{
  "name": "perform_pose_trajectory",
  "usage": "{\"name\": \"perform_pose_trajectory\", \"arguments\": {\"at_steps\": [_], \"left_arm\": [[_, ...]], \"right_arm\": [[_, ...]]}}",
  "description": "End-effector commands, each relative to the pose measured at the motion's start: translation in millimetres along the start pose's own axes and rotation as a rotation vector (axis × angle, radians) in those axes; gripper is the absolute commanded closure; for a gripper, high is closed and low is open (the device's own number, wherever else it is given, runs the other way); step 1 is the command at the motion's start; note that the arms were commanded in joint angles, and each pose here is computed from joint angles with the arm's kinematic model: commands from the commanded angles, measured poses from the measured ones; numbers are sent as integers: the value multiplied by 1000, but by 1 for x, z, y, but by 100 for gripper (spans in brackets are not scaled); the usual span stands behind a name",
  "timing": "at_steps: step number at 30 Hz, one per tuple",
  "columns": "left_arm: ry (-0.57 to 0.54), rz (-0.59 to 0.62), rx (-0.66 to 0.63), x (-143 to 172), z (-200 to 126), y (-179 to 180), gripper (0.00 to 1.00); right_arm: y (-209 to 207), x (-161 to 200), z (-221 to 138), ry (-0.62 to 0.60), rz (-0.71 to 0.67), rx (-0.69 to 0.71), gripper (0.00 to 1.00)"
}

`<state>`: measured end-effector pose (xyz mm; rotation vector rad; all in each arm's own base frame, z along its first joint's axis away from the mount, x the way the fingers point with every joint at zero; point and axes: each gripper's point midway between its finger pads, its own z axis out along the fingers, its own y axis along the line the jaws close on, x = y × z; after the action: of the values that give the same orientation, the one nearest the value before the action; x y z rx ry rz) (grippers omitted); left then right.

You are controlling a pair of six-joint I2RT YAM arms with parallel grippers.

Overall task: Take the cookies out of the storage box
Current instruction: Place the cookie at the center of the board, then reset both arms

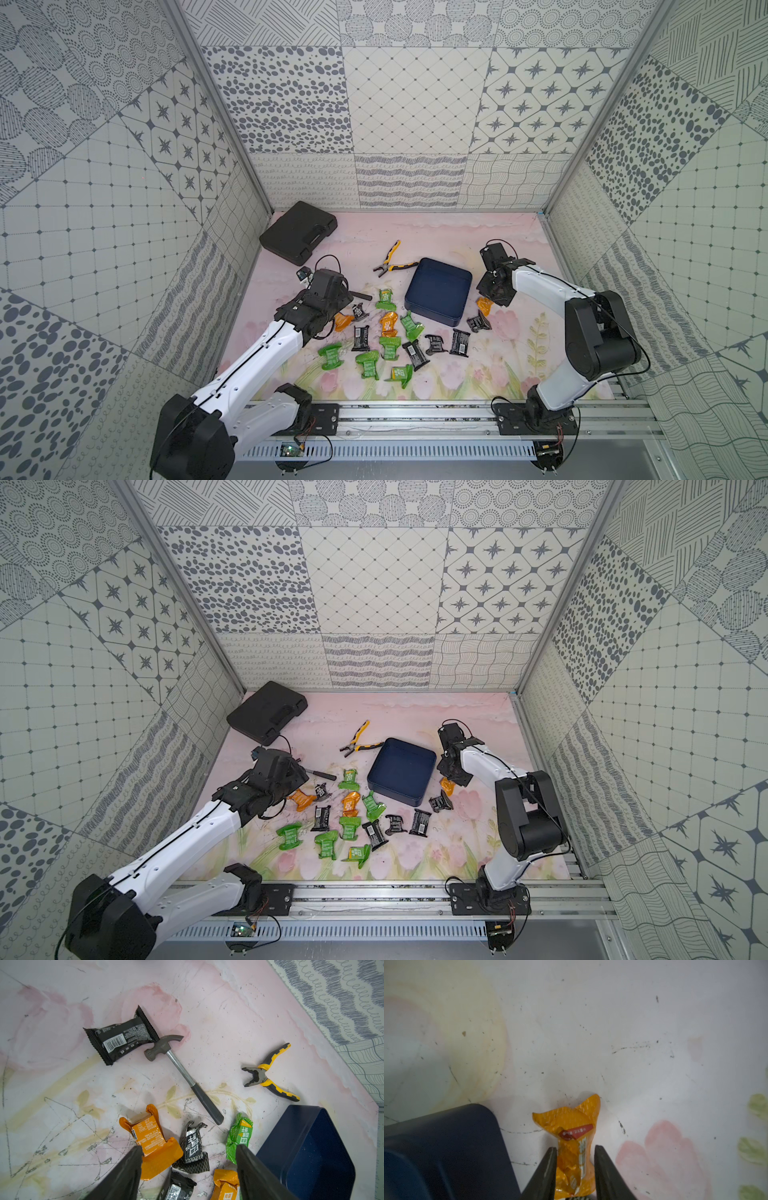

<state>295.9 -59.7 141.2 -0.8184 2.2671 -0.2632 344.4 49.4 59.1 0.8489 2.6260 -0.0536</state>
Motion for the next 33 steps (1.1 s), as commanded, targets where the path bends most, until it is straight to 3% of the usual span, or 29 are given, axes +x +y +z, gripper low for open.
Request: {"name": "perform_pose_trajectory", "arguments": {"at_steps": [1,7,12,17,25,33], "left_arm": [[-119,43,-18,-27,2,3,23],[-198,130,-28,-45,7,11,13],[-294,258,-67,-60,13,23,8],[-357,408,17,-71,25,24,5],[-383,528,98,-75,64,24,5],[-426,558,189,-66,96,18,4]], "right_arm": [[0,-21,-29,-103,-2,-49,54],[-15,-37,-59,-284,-35,-161,32],[-27,-51,-80,-517,-97,-261,23],[-42,-67,-72,-586,-142,-204,21],[-24,-81,-63,-690,-343,-233,21],[-14,-85,-39,-744,-393,-277,21]]}}
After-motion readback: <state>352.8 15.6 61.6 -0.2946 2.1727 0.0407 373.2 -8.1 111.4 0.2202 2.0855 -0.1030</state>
